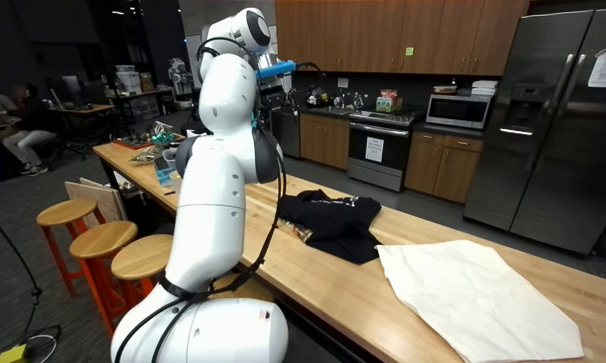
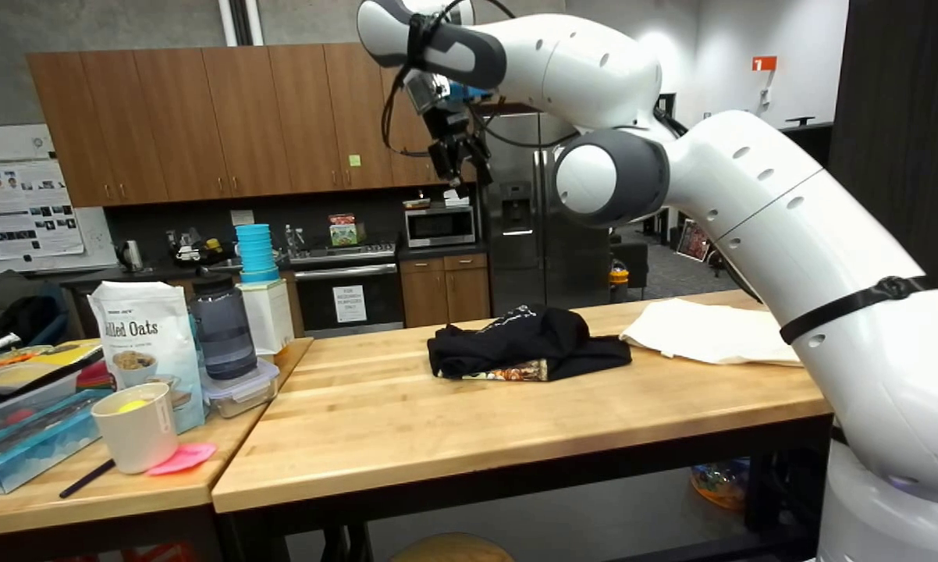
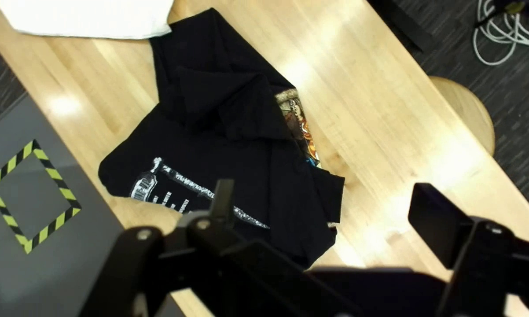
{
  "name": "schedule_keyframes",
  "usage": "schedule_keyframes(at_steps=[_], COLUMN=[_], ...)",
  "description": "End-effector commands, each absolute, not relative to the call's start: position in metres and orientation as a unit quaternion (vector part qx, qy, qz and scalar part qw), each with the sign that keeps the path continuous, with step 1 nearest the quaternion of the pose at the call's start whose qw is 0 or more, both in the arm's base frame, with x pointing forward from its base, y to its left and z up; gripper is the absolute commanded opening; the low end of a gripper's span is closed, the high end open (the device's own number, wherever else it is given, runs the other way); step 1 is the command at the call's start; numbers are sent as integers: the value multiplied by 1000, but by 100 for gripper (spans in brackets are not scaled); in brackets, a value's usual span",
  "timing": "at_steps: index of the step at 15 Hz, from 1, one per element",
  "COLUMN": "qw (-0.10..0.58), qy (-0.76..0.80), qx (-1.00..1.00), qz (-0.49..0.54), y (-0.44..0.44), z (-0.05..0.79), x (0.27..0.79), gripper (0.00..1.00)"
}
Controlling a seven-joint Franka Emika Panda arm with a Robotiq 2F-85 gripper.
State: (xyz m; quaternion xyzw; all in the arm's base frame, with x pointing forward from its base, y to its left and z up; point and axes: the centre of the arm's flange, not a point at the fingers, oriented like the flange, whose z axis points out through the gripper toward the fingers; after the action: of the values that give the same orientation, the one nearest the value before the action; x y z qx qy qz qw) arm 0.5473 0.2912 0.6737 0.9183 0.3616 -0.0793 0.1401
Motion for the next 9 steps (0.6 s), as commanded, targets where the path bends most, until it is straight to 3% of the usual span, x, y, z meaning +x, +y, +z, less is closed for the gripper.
schedule_keyframes(at_steps=[1, 9], qw=[176, 194], qy=[426, 407], qx=[885, 892], qz=[-61, 16], y=[258, 250], z=[675, 694], x=[504, 505], gripper=[100, 100])
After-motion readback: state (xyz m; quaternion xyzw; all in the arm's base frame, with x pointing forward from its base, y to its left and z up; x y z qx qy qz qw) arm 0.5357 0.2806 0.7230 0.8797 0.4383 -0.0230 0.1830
